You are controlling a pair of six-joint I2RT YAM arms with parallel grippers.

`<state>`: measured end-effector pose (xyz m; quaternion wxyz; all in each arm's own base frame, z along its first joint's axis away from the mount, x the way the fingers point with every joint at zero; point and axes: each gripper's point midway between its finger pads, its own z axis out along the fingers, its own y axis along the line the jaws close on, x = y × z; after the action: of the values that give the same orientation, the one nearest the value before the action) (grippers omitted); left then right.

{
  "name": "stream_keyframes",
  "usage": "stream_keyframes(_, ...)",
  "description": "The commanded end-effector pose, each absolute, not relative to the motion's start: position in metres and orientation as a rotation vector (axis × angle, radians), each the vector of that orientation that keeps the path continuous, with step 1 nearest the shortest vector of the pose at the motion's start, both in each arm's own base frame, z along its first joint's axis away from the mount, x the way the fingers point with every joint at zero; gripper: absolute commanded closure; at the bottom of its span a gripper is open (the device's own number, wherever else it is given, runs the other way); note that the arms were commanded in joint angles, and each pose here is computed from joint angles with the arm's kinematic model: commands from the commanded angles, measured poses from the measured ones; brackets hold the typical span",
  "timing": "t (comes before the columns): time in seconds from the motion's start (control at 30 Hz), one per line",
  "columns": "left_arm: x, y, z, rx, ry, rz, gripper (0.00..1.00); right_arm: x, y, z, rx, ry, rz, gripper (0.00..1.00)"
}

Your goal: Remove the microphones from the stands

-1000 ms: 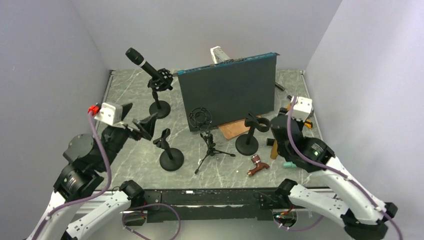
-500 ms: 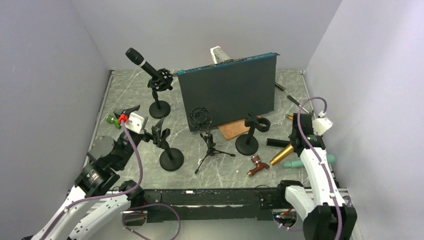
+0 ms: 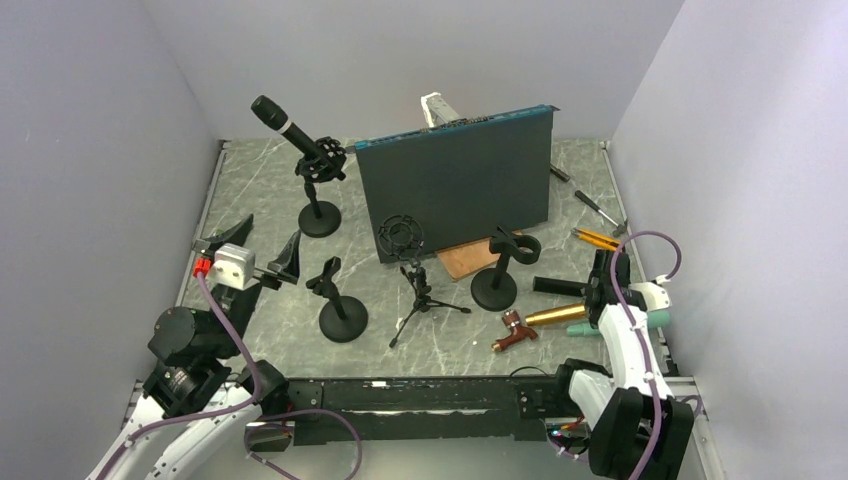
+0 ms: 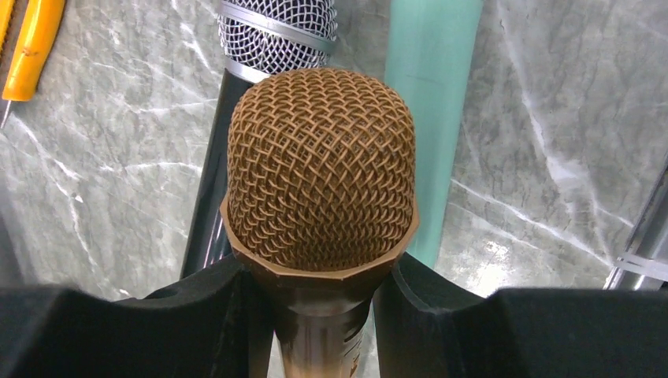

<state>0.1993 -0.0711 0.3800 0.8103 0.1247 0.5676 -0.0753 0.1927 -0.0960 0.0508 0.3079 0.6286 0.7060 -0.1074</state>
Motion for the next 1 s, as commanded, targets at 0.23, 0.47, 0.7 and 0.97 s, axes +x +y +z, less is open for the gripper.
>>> stream_keyframes(0.23,0.202,-0.069,0.386,0.233,1.198,-0.156,0.17,0.204,-0.107,0.070,1.627,1.725,-0.236,0.38)
stream_keyframes(0.47,0.208,-0.064,0.378,0.202,1.223,-0.116,0.01,0.212,-0.105,0.102,1.427,1.715,-0.167,0.23)
stream_keyframes(0.7,0.222,-0.067,0.366,0.234,1.276,-0.046,0.01,0.239,-0.061,0.138,1.024,1.857,0.099,0.08)
stream_keyframes(0.97,0.247,-0.089,0.389,0.171,1.327,-0.224,0.01,0.252,-0.018,0.167,0.702,1.974,0.309,0.03)
